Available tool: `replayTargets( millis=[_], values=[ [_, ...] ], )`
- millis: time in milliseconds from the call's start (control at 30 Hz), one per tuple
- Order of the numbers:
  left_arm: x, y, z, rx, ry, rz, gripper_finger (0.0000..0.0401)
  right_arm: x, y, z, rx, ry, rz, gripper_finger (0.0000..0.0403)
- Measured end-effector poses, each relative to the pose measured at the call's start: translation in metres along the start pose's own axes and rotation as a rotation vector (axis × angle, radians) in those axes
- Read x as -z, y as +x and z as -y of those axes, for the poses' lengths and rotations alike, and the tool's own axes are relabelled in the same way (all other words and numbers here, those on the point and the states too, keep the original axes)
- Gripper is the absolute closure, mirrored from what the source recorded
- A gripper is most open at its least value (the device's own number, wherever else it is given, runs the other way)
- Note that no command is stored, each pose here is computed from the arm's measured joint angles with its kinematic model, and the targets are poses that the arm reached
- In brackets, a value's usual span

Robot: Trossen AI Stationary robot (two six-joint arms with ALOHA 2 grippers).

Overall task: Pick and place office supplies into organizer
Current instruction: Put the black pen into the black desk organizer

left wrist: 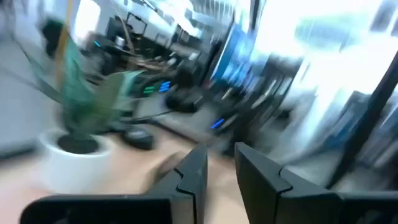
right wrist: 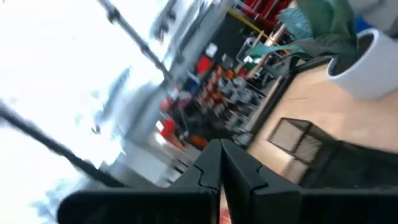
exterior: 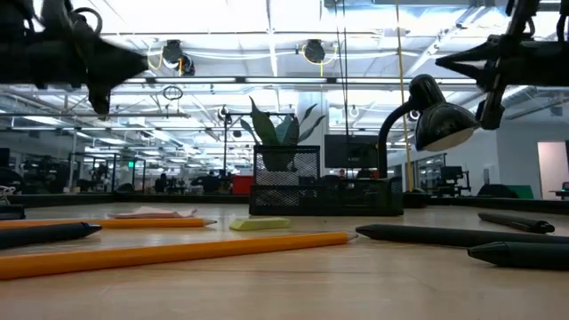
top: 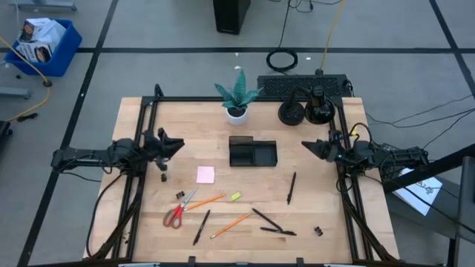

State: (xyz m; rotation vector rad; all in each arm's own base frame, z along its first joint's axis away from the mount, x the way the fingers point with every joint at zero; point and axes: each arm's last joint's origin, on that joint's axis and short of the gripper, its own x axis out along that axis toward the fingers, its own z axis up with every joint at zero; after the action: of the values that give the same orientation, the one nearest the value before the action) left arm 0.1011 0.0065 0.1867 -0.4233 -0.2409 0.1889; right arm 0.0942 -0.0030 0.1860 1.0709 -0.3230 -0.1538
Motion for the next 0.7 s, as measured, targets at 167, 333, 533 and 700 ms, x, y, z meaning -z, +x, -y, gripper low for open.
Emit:
replayTargets(
  millis=[167, 333, 533, 700],
  values=[
    [-0.013, -0.001, 0.004, 0.033, -0.350, 0.138, 0.0315, -0.003, 0.000, -0.002, -0.009, 0.204, 0.060, 0.0399],
    [-0.015, -0.001, 0.002, -0.026, -0.494, 0.204, 0.0316, -0.005, 0.000, 0.000, 0.024, 0.230, 0.121, 0.0399],
    [-0.015, -0.001, 0.002, -0.012, -0.602, 0.199, 0.0316, -0.010, 0.000, -0.009, -0.077, 0.260, 0.150, 0.0399],
    [-0.014, -0.001, 0.002, -0.002, -0.679, 0.193, 0.0316, -0.018, -0.002, -0.028, -0.296, 0.224, 0.139, 0.0399]
  ],
)
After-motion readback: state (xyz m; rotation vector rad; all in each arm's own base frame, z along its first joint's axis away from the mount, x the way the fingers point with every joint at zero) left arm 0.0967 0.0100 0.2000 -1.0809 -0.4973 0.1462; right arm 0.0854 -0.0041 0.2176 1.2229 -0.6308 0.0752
